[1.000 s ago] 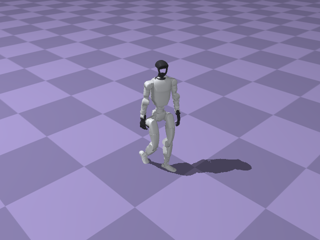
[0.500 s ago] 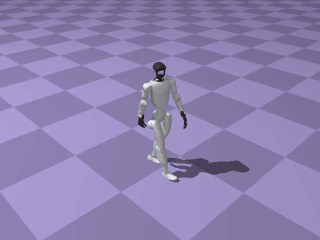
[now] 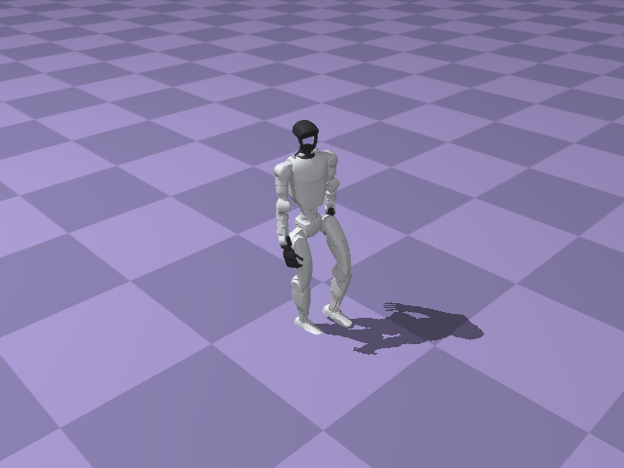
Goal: Walk run
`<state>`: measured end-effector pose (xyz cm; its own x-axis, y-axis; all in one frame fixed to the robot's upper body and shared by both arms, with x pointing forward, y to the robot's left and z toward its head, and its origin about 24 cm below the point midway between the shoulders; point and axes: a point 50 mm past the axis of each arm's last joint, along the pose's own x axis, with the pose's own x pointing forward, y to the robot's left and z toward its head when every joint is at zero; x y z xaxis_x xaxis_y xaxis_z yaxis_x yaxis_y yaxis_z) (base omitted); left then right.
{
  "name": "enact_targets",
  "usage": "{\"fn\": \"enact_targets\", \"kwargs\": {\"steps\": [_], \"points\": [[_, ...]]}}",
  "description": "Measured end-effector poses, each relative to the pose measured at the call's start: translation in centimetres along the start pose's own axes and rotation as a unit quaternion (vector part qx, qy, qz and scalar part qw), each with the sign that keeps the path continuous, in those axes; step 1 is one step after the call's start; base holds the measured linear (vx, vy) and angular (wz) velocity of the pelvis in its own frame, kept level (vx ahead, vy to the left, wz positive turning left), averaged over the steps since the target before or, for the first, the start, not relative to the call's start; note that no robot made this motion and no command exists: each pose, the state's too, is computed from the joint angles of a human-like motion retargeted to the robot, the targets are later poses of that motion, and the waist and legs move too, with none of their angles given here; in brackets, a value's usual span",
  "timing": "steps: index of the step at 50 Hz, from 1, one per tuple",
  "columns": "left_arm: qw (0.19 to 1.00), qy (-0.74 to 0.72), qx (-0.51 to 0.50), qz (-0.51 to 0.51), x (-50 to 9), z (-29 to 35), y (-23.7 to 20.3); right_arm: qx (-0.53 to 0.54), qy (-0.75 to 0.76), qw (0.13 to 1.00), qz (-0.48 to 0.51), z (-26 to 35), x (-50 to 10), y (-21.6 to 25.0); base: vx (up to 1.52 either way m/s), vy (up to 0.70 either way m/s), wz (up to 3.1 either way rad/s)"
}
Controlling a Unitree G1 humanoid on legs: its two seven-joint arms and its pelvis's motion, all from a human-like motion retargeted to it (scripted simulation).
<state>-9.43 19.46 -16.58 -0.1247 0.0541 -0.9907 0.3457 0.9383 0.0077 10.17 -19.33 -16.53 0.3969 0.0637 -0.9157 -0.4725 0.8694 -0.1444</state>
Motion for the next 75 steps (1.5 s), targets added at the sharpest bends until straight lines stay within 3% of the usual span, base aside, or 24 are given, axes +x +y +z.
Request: {"fn": "enact_targets", "kwargs": {"steps": [7,13,23,36,47,54,61,75], "points": [[0.998,0.033,-0.009,-0.045,-0.3,-2.0,-3.1,-0.004,-0.103,0.994,-0.040,5.3,0.3,-3.3,0.54,-0.06,-0.38],[0.997,0.049,-0.005,-0.053,-0.5,-2.8,-3.6,-0.004,-0.133,0.990,-0.048,6.3,0.1,-3.8,0.67,-0.03,-0.24],[0.999,0.020,-0.046,-0.015,-0.1,-1.2,-0.1,0.021,0.027,0.999,0.016,-2.4,-0.6,2.3,0.81,0.01,-0.18],[0.980,-0.171,0.016,0.103,-1.4,12.1,9.0,0.030,0.207,0.974,0.086,-12.6,-5.9,9.5,0.61,0.00,0.40],[0.936,-0.316,0.033,0.151,-4.3,19.1,11.2,0.109,0.286,0.947,0.096,-15.4,-8.5,12.3,0.57,-0.13,0.27],[0.955,-0.272,0.027,0.116,-2.6,16.4,9.0,0.114,0.284,0.948,0.082,-15.2,-8.1,11.5,0.60,-0.22,0.44],[0.989,-0.137,0.006,0.060,-0.2,8.6,4.8,0.101,0.262,0.957,0.078,-13.7,-6.7,9.9,0.75,-0.41,-0.23],[1.000,0.006,0.020,-0.016,-0.1,-0.7,-0.3,-0.013,-0.006,1.000,-0.007,0.9,0.2,-0.7,0.51,-0.26,-0.31]]}}
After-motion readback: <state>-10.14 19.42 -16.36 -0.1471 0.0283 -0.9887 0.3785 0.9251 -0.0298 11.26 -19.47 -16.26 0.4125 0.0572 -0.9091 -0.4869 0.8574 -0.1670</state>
